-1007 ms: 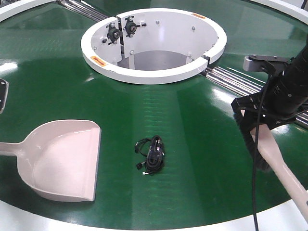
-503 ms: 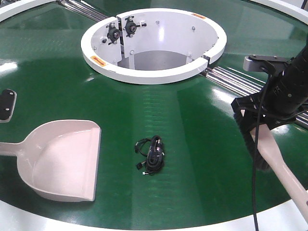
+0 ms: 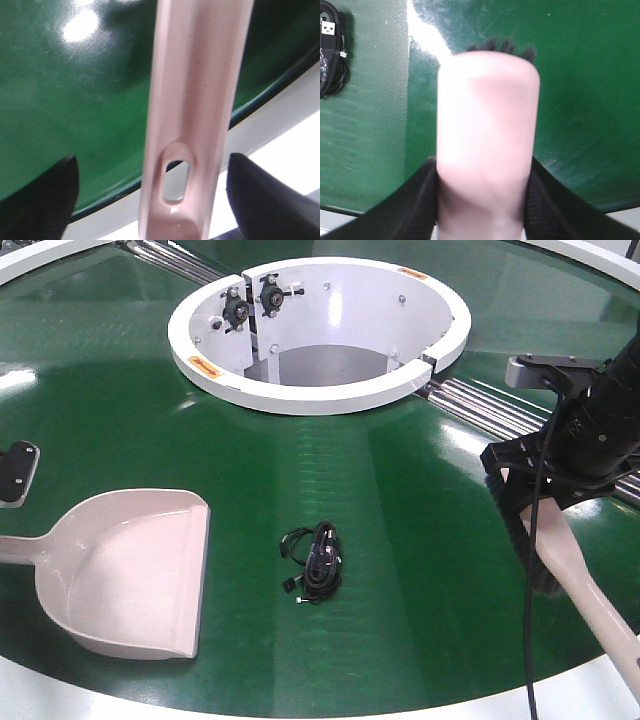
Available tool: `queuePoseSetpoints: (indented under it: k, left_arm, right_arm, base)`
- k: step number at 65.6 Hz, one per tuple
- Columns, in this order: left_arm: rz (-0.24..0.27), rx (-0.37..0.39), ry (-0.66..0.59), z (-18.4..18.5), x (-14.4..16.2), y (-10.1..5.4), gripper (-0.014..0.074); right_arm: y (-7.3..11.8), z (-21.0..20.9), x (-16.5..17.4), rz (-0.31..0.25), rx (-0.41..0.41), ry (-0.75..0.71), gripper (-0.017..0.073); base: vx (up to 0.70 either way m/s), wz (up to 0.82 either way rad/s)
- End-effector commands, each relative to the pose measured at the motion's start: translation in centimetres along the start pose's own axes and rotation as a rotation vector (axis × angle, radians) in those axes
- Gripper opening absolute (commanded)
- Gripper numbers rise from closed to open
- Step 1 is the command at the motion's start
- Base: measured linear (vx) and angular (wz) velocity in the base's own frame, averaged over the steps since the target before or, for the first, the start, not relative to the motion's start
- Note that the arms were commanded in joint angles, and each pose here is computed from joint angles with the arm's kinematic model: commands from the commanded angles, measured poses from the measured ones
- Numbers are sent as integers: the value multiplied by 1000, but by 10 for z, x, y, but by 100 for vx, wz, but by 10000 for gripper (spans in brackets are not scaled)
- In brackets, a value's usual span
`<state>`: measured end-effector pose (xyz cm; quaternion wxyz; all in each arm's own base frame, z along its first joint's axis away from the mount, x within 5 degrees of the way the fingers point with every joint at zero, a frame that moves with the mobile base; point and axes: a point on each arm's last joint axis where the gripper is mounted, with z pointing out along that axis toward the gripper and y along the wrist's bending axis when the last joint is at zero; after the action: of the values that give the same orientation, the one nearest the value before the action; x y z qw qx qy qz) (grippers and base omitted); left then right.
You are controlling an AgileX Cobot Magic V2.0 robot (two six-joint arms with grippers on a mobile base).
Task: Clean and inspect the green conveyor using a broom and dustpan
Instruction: 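Grasp the pink dustpan handle with the left gripper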
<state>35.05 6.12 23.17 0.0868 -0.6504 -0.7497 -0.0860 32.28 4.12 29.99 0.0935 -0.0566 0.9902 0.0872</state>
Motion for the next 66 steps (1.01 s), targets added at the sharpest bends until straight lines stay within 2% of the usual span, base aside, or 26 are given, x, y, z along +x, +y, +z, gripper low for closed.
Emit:
queuePoseSetpoints:
  k: [1, 21, 41, 58, 66]
  left_arm:
    - [-4, -38, 16, -23, 8, -4, 454]
    - [-4, -38, 15, -23, 8, -4, -10]
    - [-16, -71, 13, -34, 4, -8, -8]
    - [-85, -105, 3, -46, -9, -11, -8]
    - [-89, -112, -4, -49, -19, -11, -8]
  right_arm:
    - [4, -21, 6, -13, -11, -19, -3]
    - [4, -21, 6, -13, -11, -19, -3]
    - [4, -21, 6, -13, -11, -18, -3]
    - [4, -21, 6, -13, -11, -18, -3]
    - [4, -21, 6, -13, -11, -18, -3]
  base:
    - [0, 0]
    - [0, 0]
    - [0, 0]
    - [0, 0]
    - [0, 0]
